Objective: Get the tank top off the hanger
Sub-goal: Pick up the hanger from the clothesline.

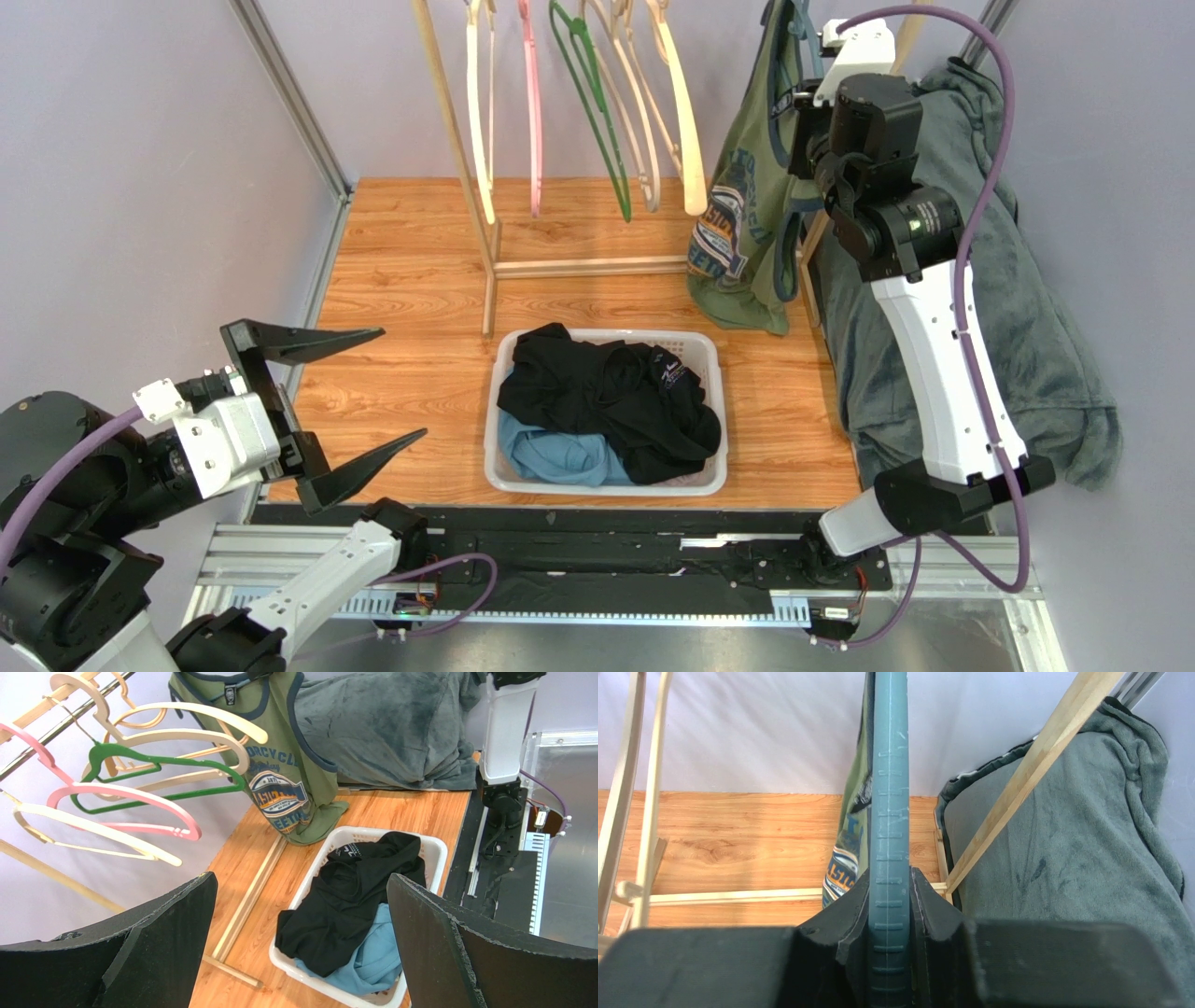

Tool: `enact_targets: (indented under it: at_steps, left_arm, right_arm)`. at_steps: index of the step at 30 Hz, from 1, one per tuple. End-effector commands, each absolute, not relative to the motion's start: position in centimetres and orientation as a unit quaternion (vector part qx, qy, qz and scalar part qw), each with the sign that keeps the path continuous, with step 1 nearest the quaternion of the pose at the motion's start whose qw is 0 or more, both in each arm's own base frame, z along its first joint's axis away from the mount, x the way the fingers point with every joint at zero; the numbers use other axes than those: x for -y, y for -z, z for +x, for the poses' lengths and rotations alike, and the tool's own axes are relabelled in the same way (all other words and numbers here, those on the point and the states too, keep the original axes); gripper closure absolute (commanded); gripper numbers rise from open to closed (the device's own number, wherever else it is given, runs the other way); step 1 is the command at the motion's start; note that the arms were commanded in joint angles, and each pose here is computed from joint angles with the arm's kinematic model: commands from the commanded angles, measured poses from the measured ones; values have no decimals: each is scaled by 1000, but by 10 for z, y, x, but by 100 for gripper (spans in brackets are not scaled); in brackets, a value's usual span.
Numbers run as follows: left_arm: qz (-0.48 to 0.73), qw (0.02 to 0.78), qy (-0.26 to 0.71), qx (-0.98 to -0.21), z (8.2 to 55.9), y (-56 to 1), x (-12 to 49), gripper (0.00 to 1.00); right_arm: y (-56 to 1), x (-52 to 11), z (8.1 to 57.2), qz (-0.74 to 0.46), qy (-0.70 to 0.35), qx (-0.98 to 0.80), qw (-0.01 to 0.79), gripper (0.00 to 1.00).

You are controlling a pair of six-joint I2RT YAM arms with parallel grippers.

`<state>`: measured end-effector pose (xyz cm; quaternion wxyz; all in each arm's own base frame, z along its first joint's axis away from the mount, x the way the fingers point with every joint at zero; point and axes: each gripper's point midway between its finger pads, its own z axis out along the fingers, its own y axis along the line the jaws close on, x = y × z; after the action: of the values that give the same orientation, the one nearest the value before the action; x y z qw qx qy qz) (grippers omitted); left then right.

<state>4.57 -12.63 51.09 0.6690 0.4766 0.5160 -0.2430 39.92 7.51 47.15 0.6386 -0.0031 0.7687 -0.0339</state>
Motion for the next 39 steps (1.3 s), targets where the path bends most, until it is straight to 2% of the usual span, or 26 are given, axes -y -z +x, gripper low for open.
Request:
enact_targets:
  at_steps: [1, 8, 16, 25, 32, 39]
  left_arm:
    - [470, 674, 237, -519, 43, -511, 122, 1]
    - [470, 674, 235, -519, 43, -511, 122, 1]
    - [470, 672, 232, -523, 46, -508, 122, 1]
    - [468, 676, 226, -522, 46, -511, 120, 1]
    - [467, 677, 222, -523, 46, -509, 118, 1]
    - [472, 670, 239, -520, 44, -509, 124, 1]
  right_arm:
    - [-525, -69, 396, 35, 5, -688, 725, 100]
    - [-491, -77, 403, 30, -4, -722, 691, 100]
    - [-548, -70, 379, 27, -17, -610, 792, 100]
    - [-580, -71, 383, 19, -8, -574, 819, 100]
    - [-561, -76, 379, 14, -17, -595, 803, 100]
    - [-521, -75, 333, -21, -33, -633, 774, 100]
